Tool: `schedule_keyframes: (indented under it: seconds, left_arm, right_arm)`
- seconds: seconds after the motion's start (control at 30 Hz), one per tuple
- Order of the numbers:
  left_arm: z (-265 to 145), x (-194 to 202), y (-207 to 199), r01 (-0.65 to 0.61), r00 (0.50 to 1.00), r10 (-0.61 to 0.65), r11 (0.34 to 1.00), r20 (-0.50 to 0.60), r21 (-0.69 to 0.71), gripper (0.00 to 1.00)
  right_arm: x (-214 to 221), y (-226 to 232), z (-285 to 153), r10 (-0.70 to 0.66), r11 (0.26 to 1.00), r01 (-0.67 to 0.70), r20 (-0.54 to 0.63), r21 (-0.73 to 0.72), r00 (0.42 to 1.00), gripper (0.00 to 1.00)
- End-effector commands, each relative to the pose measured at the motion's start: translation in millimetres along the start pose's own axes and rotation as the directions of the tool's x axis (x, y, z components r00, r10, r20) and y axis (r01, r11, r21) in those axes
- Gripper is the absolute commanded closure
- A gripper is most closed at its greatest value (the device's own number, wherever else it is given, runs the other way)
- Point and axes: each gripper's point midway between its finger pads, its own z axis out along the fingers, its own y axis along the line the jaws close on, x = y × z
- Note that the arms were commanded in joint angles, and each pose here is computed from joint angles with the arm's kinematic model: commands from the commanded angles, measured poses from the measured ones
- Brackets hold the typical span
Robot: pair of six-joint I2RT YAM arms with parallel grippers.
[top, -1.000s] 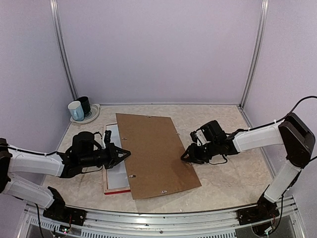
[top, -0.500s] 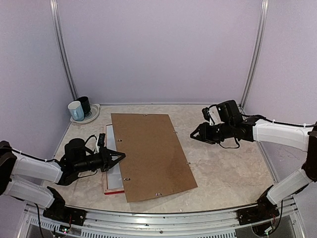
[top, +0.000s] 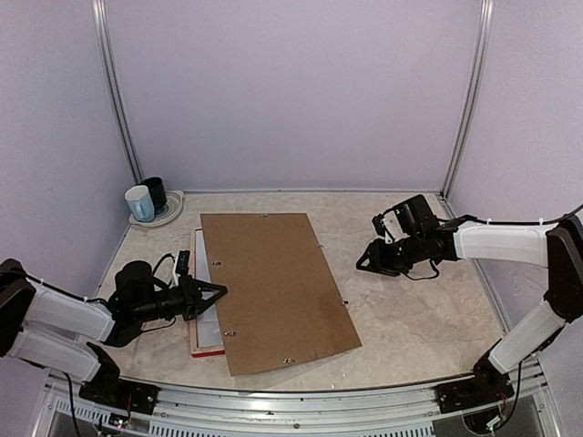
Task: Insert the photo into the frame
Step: Adjust the fastener on the backboard.
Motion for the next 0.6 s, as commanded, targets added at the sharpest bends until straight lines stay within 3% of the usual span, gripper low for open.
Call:
schedule_keyframes:
  seconds: [0.0, 0.57]
  left_arm:
    - [-4.0, -5.3, 2.9, -0.041, 0.999, 0.041, 0.999, 0.028, 0.007, 1.00]
    - [-12.3, -11.2, 26.2, -0.022, 0.998, 0.026, 0.998, 0.057, -0.065, 1.00]
  right_arm:
    - [15.1, -20.0, 6.4, -0.021, 0.994, 0.025, -0.036, 0.104, 0.999, 0.64]
    - [75.2, -7.1, 33.9, -0.120, 0.968, 0.157, -0.191, 0.197, 0.974, 0.64]
